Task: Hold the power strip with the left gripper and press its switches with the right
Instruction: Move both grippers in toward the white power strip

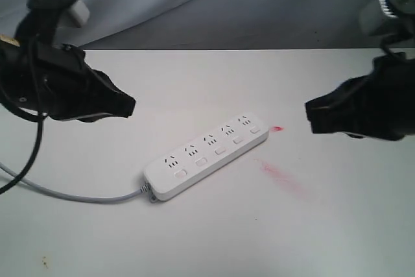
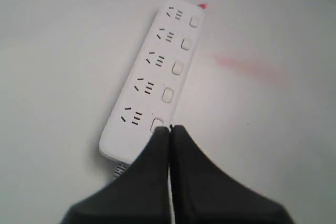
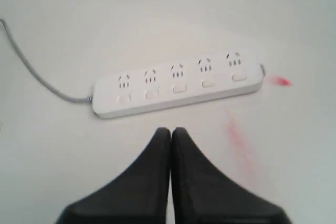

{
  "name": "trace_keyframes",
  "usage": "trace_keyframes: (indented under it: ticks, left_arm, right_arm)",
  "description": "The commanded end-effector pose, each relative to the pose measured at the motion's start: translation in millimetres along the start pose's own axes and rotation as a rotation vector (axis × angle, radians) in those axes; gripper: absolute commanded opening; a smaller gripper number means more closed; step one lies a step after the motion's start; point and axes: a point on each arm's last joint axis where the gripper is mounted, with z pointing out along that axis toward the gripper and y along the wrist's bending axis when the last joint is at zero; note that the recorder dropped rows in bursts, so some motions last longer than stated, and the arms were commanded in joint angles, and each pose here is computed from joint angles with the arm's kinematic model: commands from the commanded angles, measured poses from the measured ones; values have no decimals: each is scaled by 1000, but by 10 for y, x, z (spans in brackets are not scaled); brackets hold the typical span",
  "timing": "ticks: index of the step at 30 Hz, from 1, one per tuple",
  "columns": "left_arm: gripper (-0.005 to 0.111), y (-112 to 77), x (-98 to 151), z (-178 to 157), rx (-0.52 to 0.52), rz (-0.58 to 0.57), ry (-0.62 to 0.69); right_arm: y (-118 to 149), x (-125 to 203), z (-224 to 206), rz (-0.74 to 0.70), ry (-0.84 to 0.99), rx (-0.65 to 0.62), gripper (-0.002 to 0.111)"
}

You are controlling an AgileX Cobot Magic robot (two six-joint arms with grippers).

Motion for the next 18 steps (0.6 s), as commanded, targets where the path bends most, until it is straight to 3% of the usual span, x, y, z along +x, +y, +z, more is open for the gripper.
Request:
trace_keyframes:
  ticks: [1, 8, 18]
  left_arm:
    - [0, 59, 9, 323, 46, 90, 44]
    - [0, 194, 149, 736, 84, 231, 155]
    - [0, 343, 71, 1085, 125, 394, 337]
  right_arm:
    - [-34, -353, 322, -23, 115, -14, 0]
    - [-278, -802, 786, 2, 248, 4, 0]
    - [-975, -735, 1477, 141, 387, 63, 0]
